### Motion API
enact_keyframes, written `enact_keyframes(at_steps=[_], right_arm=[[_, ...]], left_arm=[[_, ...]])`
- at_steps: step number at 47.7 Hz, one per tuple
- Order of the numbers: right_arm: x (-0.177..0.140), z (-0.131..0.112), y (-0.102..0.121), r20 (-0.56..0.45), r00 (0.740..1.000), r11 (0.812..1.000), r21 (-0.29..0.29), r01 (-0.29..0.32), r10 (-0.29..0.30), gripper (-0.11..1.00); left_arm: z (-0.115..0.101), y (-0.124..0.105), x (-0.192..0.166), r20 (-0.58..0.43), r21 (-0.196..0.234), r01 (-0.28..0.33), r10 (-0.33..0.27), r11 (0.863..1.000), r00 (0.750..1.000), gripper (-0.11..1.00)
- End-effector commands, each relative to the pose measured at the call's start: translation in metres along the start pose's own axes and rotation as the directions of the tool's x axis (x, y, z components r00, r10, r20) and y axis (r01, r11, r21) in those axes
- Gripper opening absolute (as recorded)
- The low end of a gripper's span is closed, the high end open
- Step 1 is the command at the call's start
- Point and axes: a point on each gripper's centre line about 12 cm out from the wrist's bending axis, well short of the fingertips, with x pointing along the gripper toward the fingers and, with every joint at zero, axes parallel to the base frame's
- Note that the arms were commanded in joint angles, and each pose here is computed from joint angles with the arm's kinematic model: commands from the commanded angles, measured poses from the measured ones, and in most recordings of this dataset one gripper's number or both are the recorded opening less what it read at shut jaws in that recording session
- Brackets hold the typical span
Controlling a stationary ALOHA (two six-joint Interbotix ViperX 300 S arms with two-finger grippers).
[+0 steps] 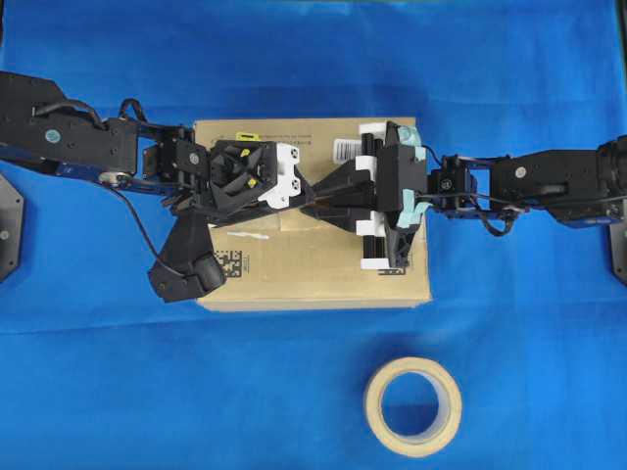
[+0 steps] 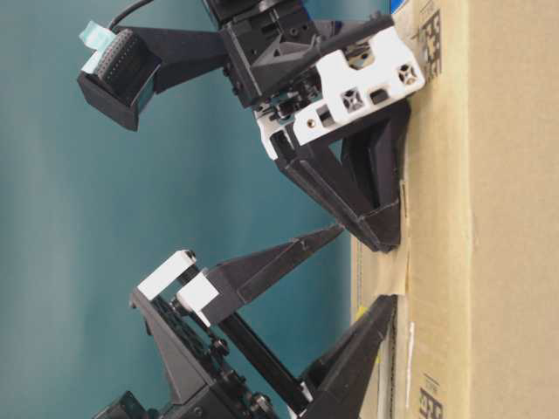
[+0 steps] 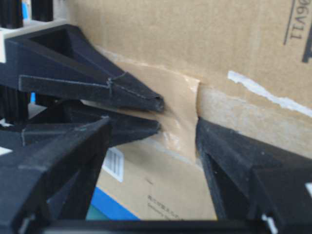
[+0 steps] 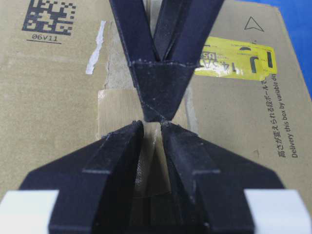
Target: Apply tape along the seams of the closed cardboard box to seal it securely.
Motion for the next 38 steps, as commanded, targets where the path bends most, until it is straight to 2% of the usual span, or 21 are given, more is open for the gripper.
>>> enact_keyframes(at_steps=[1,18,23,29,33,35,37,38], right_arm=[[-0.001,0.003,-0.001,0.000,1.000,1.000,0.005,0.003,-0.003,0.29],[-0.001,0.003,-0.001,0.000,1.000,1.000,0.007,0.003,-0.003,0.29],[-0.001,0.003,-0.001,0.000,1.000,1.000,0.007,0.003,-0.003,0.29],[-0.001,0.003,-0.001,0.002,1.000,1.000,0.008,0.004,-0.004,0.29],[-0.001,0.004,-0.001,0.005,1.000,1.000,0.008,0.004,-0.004,0.29],[-0.001,0.003,-0.001,0.003,1.000,1.000,0.007,0.003,-0.003,0.29],[-0.001,0.003,-0.001,0.003,1.000,1.000,0.007,0.003,-0.003,0.29],[-0.001,0.004,-0.001,0.005,1.000,1.000,0.008,0.004,-0.004,0.29]], left_arm=[[-0.003,-0.004,-0.002,-0.005,-0.003,0.032,-0.032,0.999,0.999,0.68],[-0.003,-0.004,-0.005,-0.005,-0.005,0.043,-0.043,0.999,0.999,0.68],[-0.003,0.000,-0.012,-0.005,-0.018,0.009,-0.009,1.000,1.000,0.68],[-0.001,0.005,-0.023,0.002,-0.047,-0.067,0.068,0.997,0.998,0.68],[0.002,0.004,-0.028,0.008,-0.094,-0.147,0.148,0.985,0.989,0.68],[0.003,0.004,-0.031,0.008,-0.127,-0.188,0.191,0.974,0.982,0.68],[0.005,0.005,-0.035,0.010,-0.170,-0.232,0.237,0.958,0.971,0.68],[0.006,0.006,-0.037,0.013,-0.207,-0.261,0.270,0.943,0.963,0.68]])
